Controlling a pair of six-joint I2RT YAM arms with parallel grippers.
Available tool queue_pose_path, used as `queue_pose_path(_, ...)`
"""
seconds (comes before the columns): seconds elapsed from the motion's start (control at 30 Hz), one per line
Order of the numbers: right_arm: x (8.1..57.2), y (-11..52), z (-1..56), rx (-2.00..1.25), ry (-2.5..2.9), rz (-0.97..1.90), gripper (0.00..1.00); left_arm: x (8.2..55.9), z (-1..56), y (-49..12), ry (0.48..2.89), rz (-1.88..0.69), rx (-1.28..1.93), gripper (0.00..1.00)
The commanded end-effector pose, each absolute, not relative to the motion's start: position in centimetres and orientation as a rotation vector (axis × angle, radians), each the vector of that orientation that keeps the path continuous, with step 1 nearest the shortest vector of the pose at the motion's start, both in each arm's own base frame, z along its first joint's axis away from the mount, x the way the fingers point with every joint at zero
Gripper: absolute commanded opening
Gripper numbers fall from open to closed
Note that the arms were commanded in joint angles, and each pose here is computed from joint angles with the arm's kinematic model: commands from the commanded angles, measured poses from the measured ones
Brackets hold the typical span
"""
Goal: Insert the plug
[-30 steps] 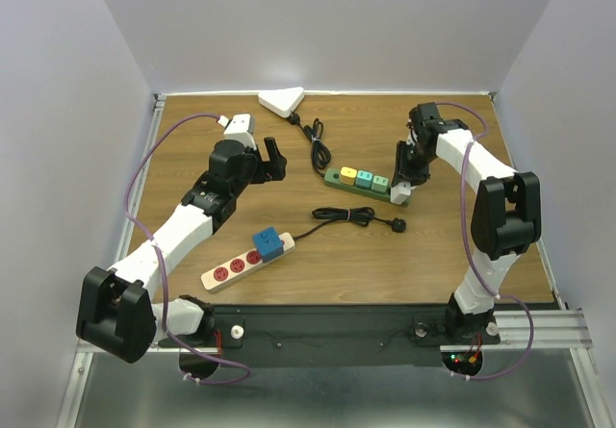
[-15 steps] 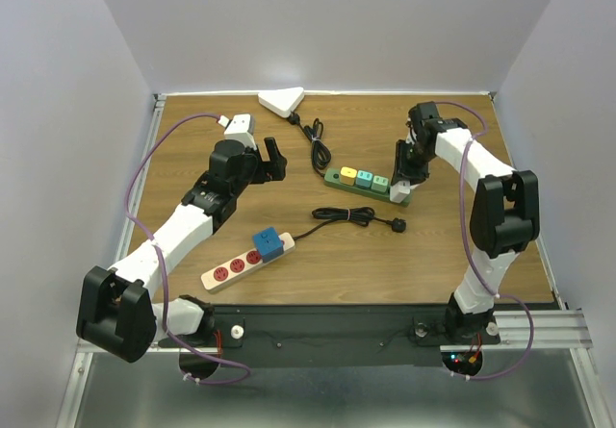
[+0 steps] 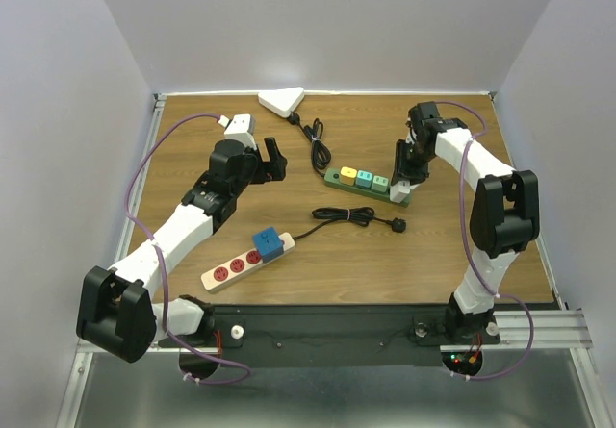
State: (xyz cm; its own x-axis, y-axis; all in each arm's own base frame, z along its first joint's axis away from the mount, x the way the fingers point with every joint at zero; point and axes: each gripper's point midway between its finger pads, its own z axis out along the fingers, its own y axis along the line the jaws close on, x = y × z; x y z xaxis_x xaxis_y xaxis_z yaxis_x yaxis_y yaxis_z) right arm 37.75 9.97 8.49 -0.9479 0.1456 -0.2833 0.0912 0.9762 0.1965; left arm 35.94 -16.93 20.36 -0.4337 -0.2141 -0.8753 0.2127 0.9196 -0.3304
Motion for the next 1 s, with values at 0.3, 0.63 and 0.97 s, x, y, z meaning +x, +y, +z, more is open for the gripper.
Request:
queue_pose_path(0.3,38.0,9.3,10.6,0.153,2.773,0.189,0.00,36.4,22.2,-16.9,1.900,-0.499,-0.005,0.99)
queue_pose_path(0.63,37.5,9.3,9.8,0.163,2.797,0.186,0.00,36.3,22.2,-16.9,1.898,-0.499,-0.005,0.99)
queue_pose_path(0.97,37.7,9.8,9.2,0.142,2.793,0.078,0.00,36.3,22.2,-16.9,1.898,-0.501,-0.004,0.99)
